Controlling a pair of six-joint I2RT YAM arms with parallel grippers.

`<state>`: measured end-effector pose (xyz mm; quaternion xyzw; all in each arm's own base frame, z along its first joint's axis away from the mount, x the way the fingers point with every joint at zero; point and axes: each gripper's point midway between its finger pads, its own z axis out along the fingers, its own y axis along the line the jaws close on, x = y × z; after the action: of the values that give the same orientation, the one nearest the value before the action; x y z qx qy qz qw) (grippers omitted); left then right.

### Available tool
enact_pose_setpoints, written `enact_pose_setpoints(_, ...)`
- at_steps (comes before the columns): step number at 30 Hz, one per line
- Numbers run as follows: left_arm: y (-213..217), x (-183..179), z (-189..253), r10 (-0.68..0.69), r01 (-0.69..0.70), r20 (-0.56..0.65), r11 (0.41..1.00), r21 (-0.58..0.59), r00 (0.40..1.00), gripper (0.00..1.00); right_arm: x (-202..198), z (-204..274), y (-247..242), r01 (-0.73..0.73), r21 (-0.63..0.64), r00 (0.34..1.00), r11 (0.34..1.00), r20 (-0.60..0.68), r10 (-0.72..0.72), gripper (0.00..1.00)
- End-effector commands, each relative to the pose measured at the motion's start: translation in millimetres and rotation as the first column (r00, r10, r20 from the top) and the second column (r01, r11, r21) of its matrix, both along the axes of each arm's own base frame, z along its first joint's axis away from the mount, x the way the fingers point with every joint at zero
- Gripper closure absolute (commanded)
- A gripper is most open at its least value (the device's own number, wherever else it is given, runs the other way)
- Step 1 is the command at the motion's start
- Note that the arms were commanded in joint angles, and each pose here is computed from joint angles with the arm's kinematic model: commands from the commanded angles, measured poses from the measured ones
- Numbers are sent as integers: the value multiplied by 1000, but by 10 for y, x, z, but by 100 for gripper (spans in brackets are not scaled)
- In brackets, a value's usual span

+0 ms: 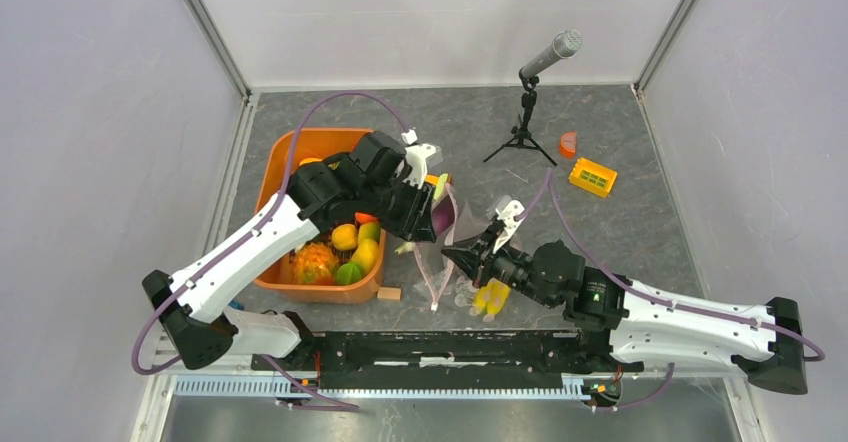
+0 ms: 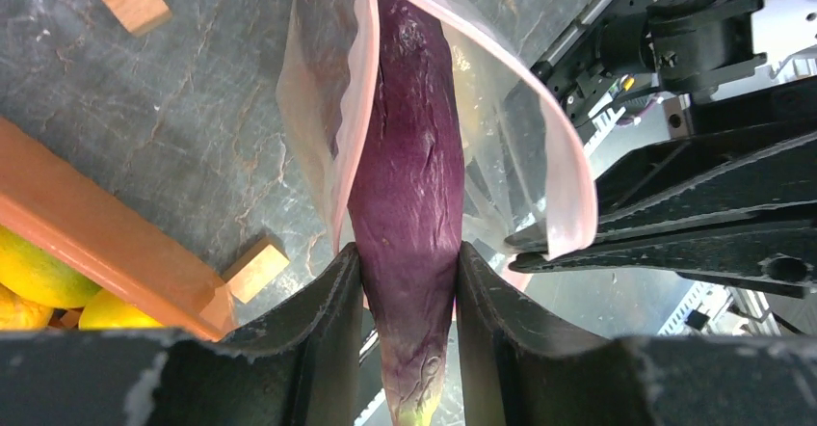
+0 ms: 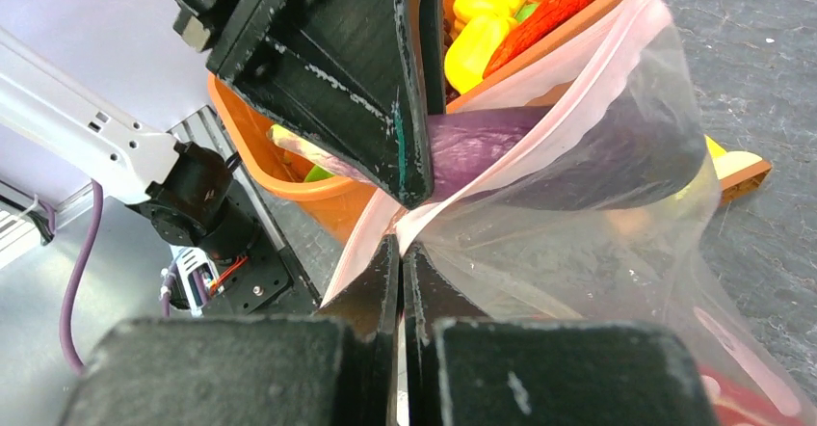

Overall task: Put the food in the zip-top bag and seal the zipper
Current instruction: Place the fake vegetable in the zipper food storage bag.

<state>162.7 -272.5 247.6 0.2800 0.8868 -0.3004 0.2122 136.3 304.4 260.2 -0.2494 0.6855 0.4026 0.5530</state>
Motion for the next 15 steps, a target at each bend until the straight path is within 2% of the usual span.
enact_pose_setpoints(1,-183,124,201,11,-9,39,998,-70,999,73,4,257,-10,8,105,1000,994,29,-11,100)
enact_pose_setpoints(9,-398,324,227,4,1,60,997,-80,998,61,87,586,-114,49,194,990,980,119,-73,100)
enact_pose_setpoints(15,-508,464,313,8,0,90,996,-86,996,58,103,780,-220,60,214,978,975,183,-100,100)
